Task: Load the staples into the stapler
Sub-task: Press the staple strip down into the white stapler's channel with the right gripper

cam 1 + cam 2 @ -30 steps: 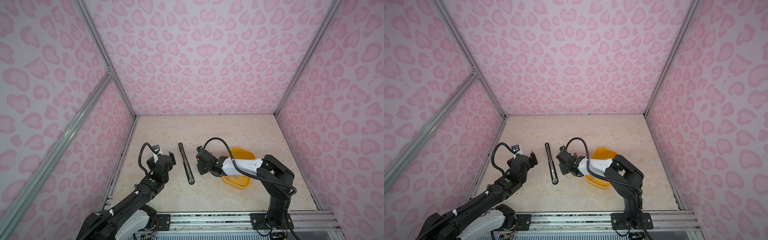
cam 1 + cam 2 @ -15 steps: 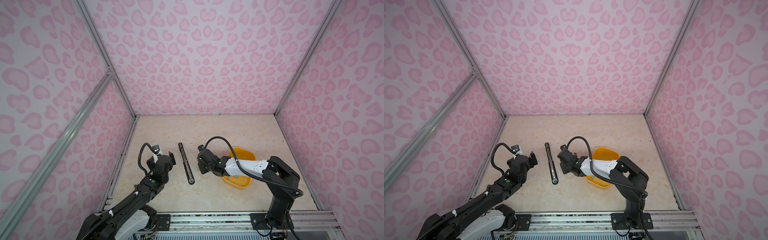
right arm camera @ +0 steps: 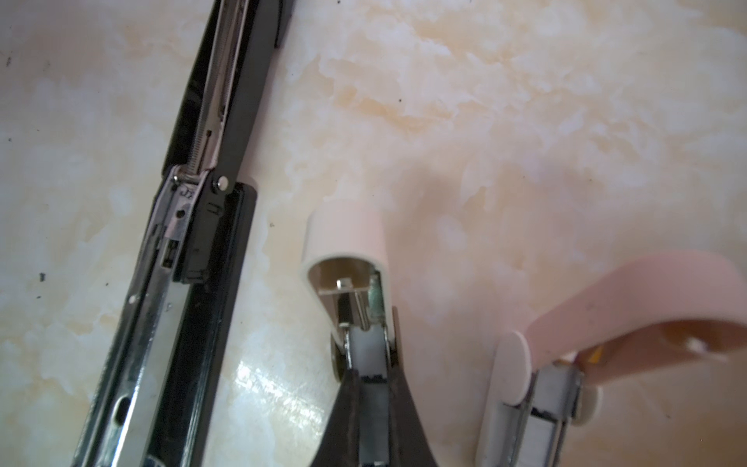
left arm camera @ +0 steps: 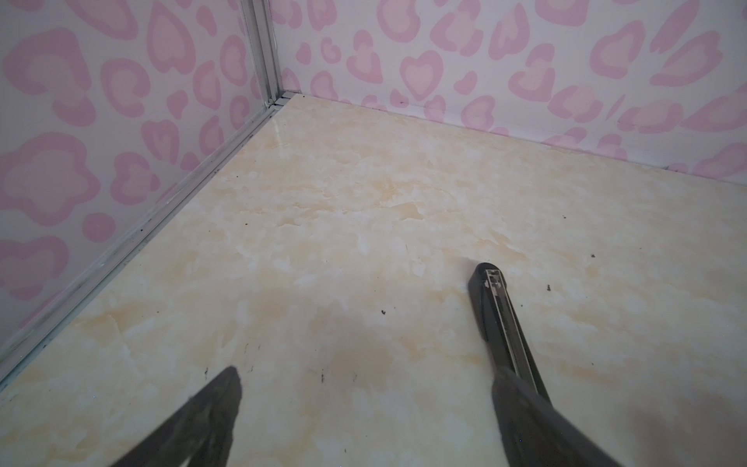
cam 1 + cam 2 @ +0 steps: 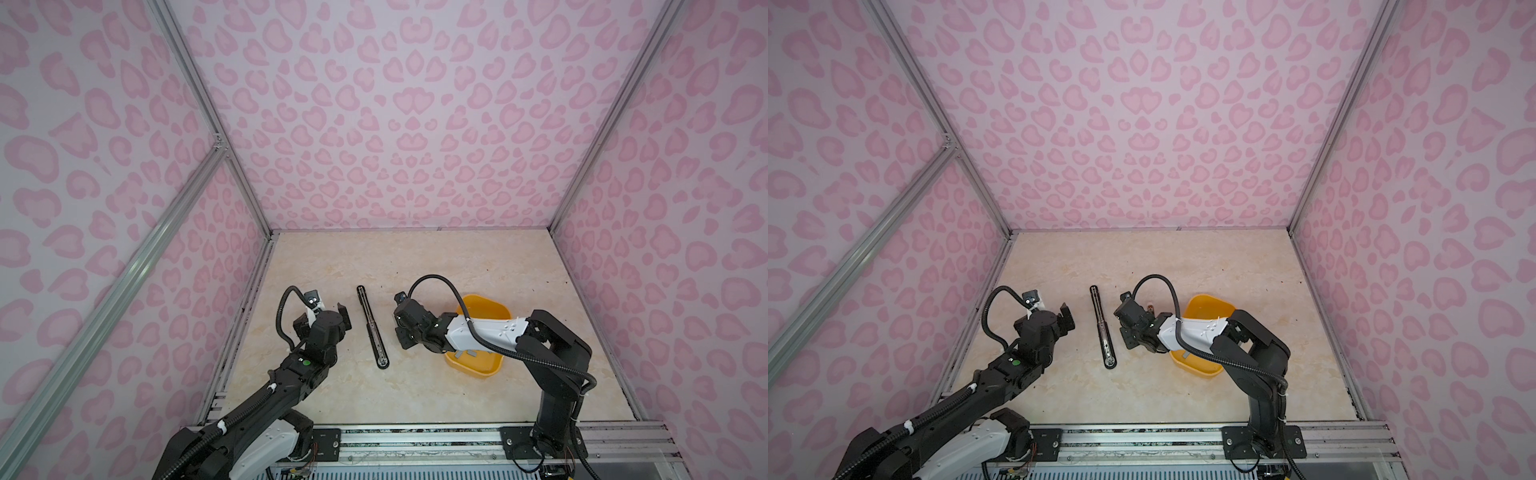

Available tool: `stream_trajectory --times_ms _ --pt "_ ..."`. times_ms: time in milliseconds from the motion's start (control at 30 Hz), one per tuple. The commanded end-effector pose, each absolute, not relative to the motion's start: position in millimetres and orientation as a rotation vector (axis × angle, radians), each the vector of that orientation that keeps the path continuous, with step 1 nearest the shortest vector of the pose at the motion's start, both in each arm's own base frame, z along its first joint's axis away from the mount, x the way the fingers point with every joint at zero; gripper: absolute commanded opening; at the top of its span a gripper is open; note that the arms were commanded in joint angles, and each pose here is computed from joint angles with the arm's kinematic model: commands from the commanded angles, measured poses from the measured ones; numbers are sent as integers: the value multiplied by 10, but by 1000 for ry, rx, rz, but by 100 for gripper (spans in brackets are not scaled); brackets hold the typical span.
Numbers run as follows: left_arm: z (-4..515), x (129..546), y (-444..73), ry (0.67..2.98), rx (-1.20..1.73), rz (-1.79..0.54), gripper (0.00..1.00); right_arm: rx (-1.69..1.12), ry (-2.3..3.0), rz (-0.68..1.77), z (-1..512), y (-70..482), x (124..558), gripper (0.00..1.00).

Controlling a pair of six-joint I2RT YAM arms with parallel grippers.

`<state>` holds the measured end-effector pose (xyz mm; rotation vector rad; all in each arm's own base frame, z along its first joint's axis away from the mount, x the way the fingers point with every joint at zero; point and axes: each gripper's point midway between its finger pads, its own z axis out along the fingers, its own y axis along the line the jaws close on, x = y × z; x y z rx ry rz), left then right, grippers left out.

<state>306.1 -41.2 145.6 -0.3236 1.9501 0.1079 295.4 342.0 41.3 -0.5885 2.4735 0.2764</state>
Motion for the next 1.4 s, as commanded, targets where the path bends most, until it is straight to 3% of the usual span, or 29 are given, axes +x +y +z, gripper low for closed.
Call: stream_trajectory --times_ms 0,1367 --pt "1520 3080 -403 1917 -349 95 98 -598 2479 269 373 3427 2956 6" --pt "1524 3085 -396 1916 -351 102 98 -442 2477 333 230 3212 2690 4"
